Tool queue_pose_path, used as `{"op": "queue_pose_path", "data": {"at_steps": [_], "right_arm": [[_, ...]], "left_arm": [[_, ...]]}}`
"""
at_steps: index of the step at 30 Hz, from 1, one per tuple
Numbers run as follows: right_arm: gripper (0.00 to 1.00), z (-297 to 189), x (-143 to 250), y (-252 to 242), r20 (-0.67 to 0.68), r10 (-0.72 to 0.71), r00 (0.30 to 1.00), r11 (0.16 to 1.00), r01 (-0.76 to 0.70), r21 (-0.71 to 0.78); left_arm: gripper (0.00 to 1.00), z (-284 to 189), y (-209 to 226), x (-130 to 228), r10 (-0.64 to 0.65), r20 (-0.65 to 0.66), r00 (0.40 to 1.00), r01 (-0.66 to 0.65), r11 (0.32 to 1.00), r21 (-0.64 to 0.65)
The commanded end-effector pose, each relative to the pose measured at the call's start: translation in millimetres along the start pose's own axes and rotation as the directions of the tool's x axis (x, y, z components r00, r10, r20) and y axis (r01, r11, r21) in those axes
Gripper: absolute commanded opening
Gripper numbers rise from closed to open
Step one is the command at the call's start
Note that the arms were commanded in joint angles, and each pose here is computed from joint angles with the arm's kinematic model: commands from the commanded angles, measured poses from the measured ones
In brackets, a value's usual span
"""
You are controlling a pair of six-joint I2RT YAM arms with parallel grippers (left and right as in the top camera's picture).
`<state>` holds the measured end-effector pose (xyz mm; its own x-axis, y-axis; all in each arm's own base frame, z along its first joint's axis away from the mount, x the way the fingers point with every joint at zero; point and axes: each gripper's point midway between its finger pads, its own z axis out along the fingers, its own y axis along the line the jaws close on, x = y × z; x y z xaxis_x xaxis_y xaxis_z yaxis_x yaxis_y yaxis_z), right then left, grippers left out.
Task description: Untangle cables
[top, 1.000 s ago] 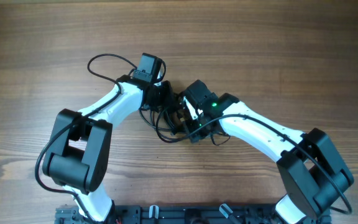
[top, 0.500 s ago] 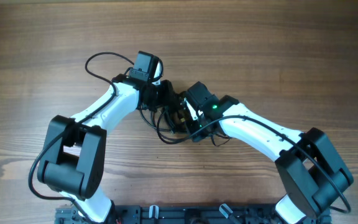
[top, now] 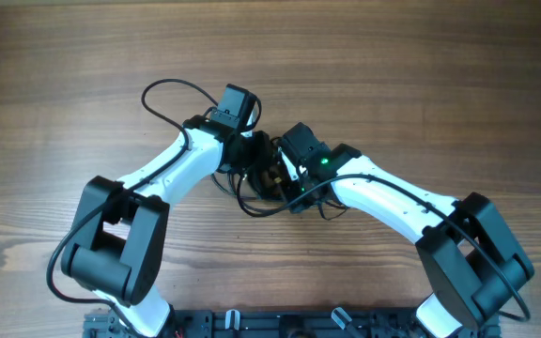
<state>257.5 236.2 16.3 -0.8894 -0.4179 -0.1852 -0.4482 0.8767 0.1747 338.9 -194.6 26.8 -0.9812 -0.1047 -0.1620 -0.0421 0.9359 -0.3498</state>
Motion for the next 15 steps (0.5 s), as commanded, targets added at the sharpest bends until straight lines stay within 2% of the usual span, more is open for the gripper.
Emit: {"op": "queue_pose_path", "data": {"at_steps": [1,5,7,11,15], "right_arm": [[0.18,7,4,-4,-0.017,-0.009,1.000,1.000,0.010,0.021],[0.18,7,4,0,-0.018,-0.041,0.999,0.999,0.040,-0.006],[0.23,7,2,4,-0.009,-0.063,0.998,0.998,0.063,-0.028],[0.29,7,0,5,-0.004,-0.063,0.998,0.998,0.063,-0.029],[0.39,7,0,5,-0.004,-0.072,0.997,0.997,0.072,-0.030]], "left_arm": [[0.56,-2,8,-2,0.121,0.012,0.993,-0.120,0.991,-0.050],[0.56,1,12,4,0.072,-0.002,0.997,-0.072,0.995,-0.069],[0.56,7,20,3,0.035,0.007,0.999,-0.034,0.993,-0.112],[0.47,18,20,4,0.038,-0.003,0.999,-0.038,0.993,-0.113],[0.46,24,20,6,0.042,-0.012,0.999,-0.043,0.992,-0.116]]}}
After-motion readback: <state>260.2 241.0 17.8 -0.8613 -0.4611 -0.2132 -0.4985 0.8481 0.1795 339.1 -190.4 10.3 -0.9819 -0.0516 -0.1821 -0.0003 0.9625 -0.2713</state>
